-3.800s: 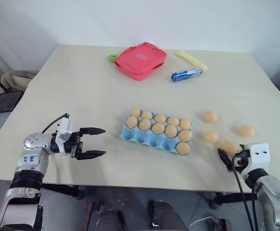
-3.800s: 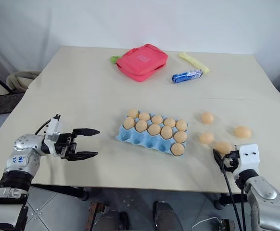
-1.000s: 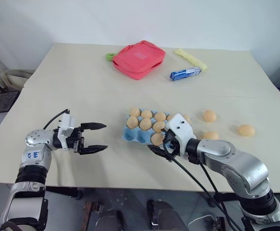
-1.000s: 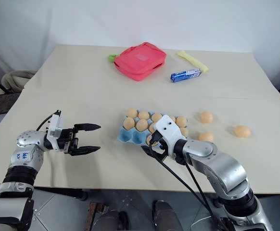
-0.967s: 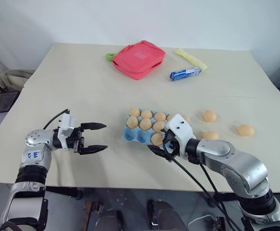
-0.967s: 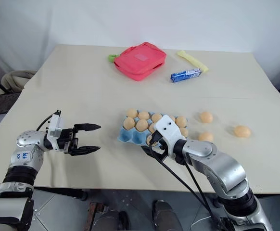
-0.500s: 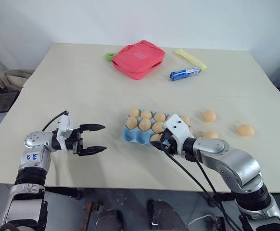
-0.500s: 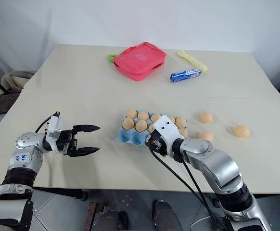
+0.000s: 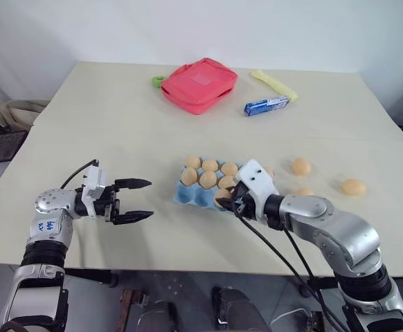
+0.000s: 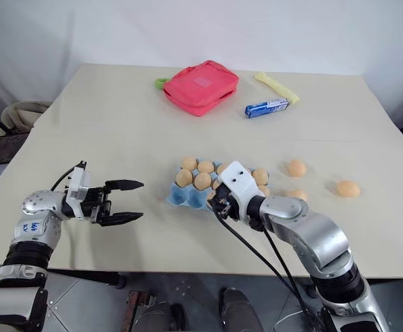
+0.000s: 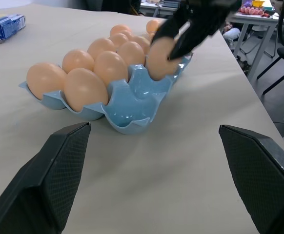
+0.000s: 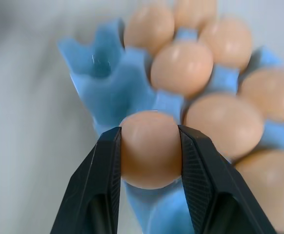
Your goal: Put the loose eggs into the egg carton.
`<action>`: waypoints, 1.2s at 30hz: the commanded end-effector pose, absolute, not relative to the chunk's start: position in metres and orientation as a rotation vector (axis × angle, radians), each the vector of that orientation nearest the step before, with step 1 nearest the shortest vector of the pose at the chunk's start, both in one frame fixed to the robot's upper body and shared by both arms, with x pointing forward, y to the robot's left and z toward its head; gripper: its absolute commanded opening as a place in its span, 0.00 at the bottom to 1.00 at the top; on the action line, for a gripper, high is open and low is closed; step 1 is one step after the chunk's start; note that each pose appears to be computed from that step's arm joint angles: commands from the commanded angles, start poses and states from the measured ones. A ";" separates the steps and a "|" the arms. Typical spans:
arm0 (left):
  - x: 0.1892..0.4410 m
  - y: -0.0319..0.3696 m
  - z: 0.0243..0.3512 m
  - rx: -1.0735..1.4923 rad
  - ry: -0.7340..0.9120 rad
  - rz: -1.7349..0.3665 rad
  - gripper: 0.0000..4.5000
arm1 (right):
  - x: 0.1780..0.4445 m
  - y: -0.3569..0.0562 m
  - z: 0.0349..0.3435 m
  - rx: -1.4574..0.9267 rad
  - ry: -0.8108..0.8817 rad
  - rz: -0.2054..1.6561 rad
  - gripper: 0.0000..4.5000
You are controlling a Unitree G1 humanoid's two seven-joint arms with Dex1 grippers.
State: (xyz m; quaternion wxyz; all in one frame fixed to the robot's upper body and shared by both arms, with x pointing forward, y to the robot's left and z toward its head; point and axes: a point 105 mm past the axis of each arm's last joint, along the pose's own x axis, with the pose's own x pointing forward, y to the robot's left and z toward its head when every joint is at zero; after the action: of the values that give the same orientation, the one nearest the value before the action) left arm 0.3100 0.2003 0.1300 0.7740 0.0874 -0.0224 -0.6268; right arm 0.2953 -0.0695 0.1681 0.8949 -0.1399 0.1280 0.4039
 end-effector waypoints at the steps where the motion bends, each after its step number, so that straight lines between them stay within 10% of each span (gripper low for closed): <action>1: 0.309 0.201 0.140 0.226 -0.088 -1.372 1.00 | 0.290 -0.073 0.190 -0.279 0.200 0.845 0.36; 21: 0.313 0.197 0.140 0.218 -0.094 -1.388 1.00 | 0.278 -0.122 0.167 -0.376 0.369 0.770 0.36; 30: 0.314 0.198 0.140 0.218 -0.094 -1.383 1.00 | 0.278 -0.120 0.172 -0.374 0.349 0.784 0.96; 36: 0.315 0.197 0.141 0.215 -0.097 -1.386 1.00 | 0.269 -0.130 0.191 -0.385 0.315 0.802 0.99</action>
State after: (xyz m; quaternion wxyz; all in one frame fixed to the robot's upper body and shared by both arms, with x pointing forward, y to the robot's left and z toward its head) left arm 0.3156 0.1985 0.1318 0.7756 0.0872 -0.0266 -0.6246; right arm 0.2748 -0.1264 0.1720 0.8893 -0.1745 0.1822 0.3814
